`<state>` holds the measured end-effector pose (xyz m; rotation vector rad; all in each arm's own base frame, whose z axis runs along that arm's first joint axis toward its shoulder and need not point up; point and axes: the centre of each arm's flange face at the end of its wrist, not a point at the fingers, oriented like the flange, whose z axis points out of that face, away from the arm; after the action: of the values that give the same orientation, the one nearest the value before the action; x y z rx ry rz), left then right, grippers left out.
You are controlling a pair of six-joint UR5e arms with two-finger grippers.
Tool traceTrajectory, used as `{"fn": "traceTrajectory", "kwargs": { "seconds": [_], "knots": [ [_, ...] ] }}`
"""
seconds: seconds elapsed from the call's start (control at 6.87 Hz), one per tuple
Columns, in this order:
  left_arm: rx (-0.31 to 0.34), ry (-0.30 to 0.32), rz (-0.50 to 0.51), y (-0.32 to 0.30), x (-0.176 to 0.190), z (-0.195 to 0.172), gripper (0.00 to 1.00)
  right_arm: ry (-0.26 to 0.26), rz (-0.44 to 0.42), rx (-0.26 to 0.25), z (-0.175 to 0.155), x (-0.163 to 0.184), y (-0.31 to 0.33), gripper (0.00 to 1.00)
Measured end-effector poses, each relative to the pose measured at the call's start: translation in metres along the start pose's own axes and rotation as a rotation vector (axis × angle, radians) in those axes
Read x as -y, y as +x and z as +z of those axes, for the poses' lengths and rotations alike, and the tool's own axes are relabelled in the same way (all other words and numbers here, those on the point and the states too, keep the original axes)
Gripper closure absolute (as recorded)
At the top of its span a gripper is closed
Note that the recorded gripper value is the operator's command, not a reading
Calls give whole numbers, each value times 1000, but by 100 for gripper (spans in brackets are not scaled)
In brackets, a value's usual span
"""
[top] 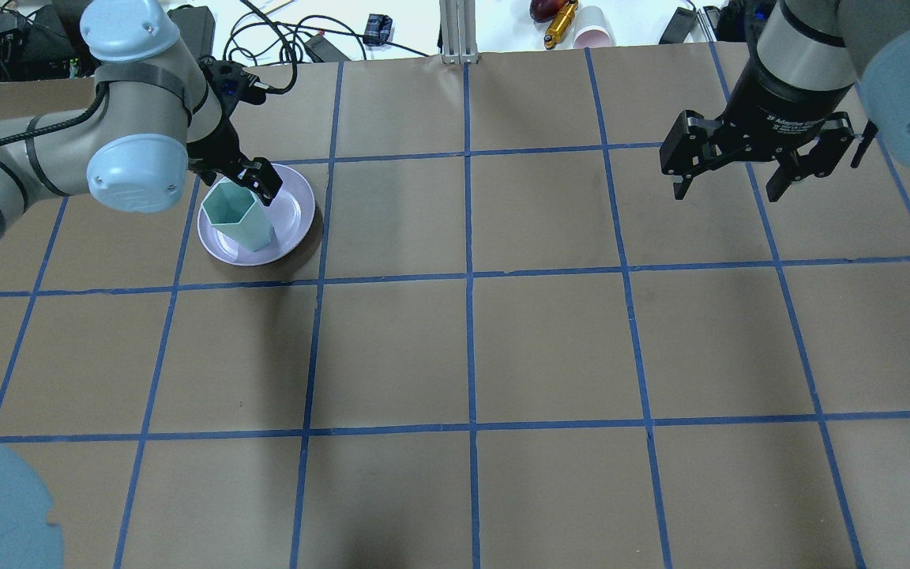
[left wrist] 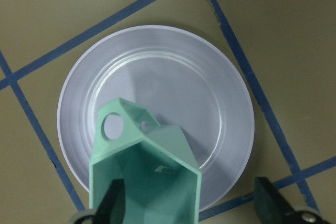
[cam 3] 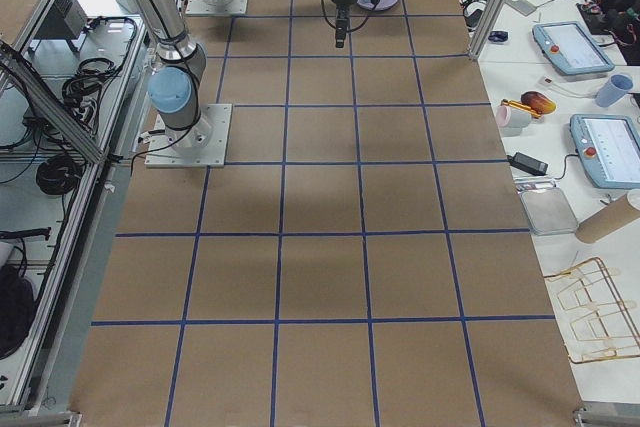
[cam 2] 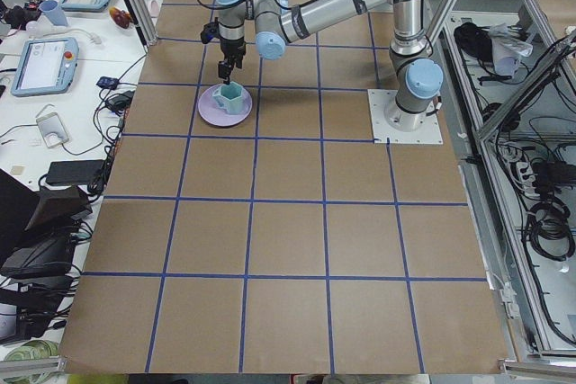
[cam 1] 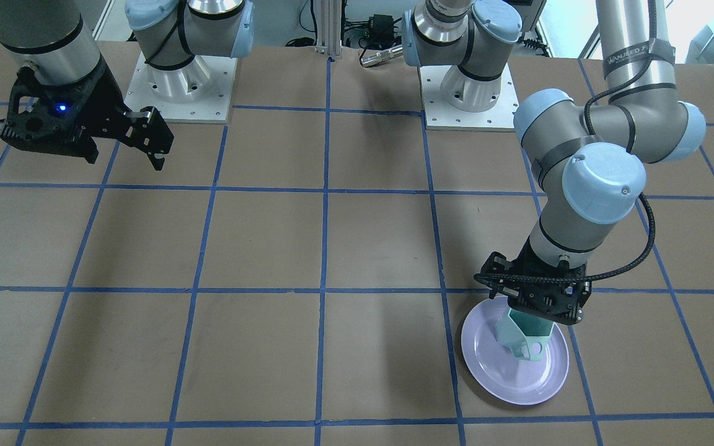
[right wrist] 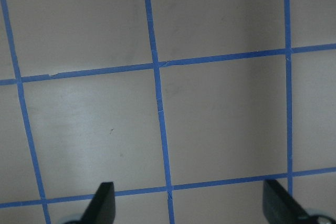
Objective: Flip cup and place on plate
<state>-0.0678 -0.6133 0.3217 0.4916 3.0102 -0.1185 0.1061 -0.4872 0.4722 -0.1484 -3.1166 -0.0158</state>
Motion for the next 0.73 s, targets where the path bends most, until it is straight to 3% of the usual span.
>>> {"fn": "traceTrajectory", "kwargs": {
  "seconds": [0.73],
  "knots": [
    [-59,-90,-297,2,-7,-108,0,0,0,0,0,0,0,0]
  ]
}}
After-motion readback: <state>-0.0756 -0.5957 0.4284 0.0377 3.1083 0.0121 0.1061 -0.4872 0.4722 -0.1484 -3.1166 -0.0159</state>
